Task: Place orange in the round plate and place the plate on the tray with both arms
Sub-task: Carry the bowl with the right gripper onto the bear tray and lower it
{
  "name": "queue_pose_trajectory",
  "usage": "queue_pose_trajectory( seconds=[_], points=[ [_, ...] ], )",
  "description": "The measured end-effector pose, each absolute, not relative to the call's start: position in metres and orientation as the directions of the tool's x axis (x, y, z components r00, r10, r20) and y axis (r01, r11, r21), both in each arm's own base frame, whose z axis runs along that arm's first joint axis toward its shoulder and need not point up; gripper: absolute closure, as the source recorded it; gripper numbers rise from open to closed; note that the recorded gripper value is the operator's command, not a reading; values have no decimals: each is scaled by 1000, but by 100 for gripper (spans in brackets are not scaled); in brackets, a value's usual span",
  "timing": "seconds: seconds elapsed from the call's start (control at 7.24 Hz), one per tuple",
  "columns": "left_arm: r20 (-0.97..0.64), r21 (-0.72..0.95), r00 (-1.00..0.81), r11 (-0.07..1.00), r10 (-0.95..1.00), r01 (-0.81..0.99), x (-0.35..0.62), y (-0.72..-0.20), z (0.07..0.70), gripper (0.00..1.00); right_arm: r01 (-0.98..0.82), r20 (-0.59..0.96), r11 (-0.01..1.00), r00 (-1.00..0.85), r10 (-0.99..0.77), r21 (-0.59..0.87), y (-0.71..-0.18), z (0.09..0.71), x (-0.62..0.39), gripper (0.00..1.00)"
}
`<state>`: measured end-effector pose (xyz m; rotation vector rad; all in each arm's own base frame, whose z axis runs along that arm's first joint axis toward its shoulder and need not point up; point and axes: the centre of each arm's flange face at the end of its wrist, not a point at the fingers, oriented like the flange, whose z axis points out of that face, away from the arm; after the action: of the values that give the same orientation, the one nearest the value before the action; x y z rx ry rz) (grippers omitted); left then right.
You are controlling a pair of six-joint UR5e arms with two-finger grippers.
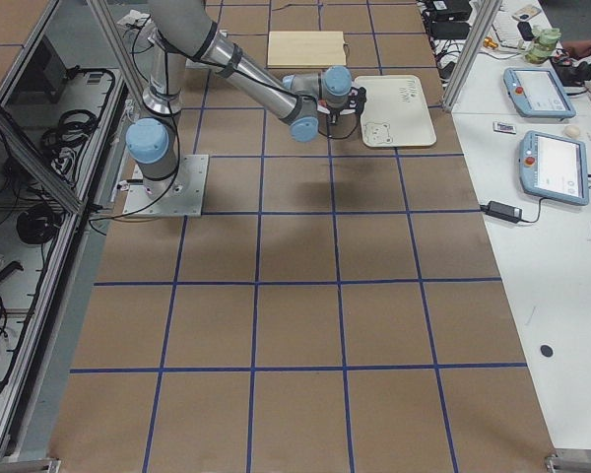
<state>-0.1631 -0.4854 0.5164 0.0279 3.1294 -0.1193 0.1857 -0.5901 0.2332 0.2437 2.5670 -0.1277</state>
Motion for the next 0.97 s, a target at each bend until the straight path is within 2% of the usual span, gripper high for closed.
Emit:
queue_pose_trajectory(
  seconds=[0.28, 0.55, 0.83, 0.97],
  points=[
    [-10, -76, -1000, 997, 17, 18, -163, -486, 516, 0, 221, -543, 973, -826, 152, -64, -661, 261, 185, 96],
    [-10, -76, -1000, 997, 17, 17, -163, -486, 517, 0, 222, -548, 973, -823, 150, -67, -729, 236, 185, 96],
    [-11, -76, -1000, 997, 17, 17, -163, -486, 517, 0, 220, -548, 974, -822, 154, -57, -755, 207, 185, 94],
    [-10, -76, -1000, 997, 17, 17, -163, -486, 517, 0, 221, -546, 974, -822, 158, -51, -758, 198, 185, 80]
  ],
)
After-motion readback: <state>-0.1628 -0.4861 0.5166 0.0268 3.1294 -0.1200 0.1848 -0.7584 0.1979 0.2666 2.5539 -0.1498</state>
